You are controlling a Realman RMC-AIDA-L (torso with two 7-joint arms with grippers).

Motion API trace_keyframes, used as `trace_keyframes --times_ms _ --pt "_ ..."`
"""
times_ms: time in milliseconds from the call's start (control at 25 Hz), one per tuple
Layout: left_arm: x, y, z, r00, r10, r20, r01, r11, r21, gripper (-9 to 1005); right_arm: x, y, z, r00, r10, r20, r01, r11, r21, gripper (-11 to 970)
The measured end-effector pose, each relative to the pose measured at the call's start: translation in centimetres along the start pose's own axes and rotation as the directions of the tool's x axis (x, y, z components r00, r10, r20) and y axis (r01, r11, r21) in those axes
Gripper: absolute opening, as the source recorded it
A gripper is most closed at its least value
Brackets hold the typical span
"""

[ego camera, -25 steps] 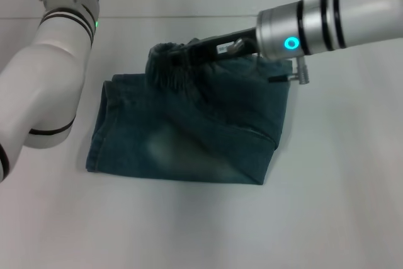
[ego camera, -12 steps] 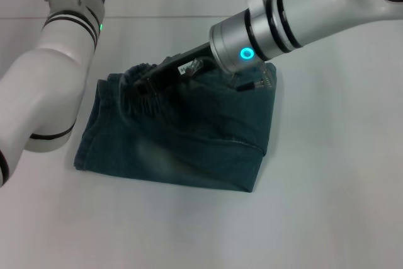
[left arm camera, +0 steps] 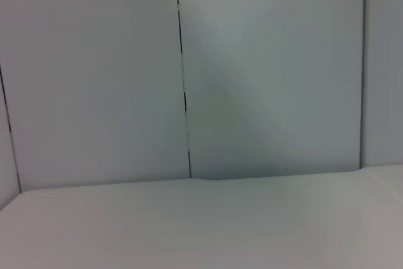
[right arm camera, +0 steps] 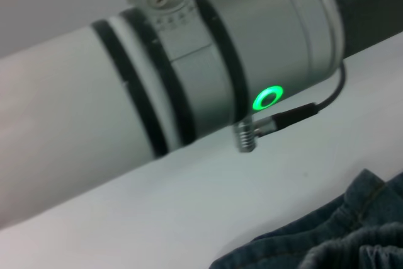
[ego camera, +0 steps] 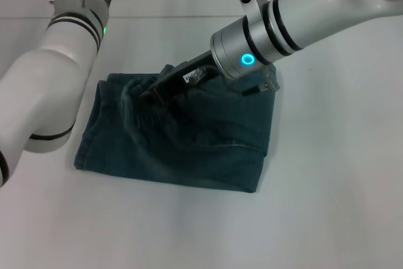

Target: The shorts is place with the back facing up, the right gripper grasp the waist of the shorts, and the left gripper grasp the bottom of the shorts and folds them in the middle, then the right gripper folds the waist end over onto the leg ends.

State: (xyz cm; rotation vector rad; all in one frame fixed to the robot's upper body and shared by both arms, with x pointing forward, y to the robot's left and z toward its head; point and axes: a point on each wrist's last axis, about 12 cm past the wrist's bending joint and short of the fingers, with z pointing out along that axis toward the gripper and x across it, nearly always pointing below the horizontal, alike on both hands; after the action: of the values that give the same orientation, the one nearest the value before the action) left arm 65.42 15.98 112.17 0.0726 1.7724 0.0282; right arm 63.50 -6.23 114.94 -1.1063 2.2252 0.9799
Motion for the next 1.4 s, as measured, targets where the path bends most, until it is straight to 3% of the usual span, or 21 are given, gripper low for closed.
trace_keyframes --times_ms 120,440,600,880,1080,1320,1400 --pt "0.0 -0.1 0.0 1.0 0.0 -0.003 0.0 1.0 0.008 483 0.0 0.2 0.0 1.0 -0.027 -0.011 0.027 1.0 -0.008 41" --pt "0.1 -0.2 0.0 1.0 0.001 -0.008 -0.001 1.0 0.017 482 -0.2 0.1 -0.6 0.997 -0.079 0.024 0.078 0.997 0.027 349" --pt "0.2 -0.3 0.0 1.0 0.0 -0.014 0.0 1.0 0.029 484 0.9 -0.5 -1.6 0.994 -0.079 0.079 0.076 0.996 0.038 499" --pt "0.7 -0.3 -0.2 0.999 -0.01 -0.037 0.012 0.998 0.059 487 5.9 -0.9 -4.4 0.966 0.0 0.259 0.01 0.999 -0.039 723" --pt "1.2 -0.4 -0.9 0.997 -0.045 -0.064 0.053 0.989 0.135 500 10.3 -1.2 -6.6 0.925 0.029 0.38 -0.003 0.998 -0.07 924" --pt "2.0 -0.5 -1.9 0.989 -0.092 -0.119 0.119 0.964 0.238 602 14.9 -2.0 -8.9 0.883 0.038 0.467 -0.021 0.999 -0.042 923" --pt "2.8 -1.0 -2.9 0.98 -0.104 -0.172 0.158 0.927 0.341 686 16.5 -2.2 -9.8 0.868 0.035 0.496 -0.033 0.999 -0.011 923"
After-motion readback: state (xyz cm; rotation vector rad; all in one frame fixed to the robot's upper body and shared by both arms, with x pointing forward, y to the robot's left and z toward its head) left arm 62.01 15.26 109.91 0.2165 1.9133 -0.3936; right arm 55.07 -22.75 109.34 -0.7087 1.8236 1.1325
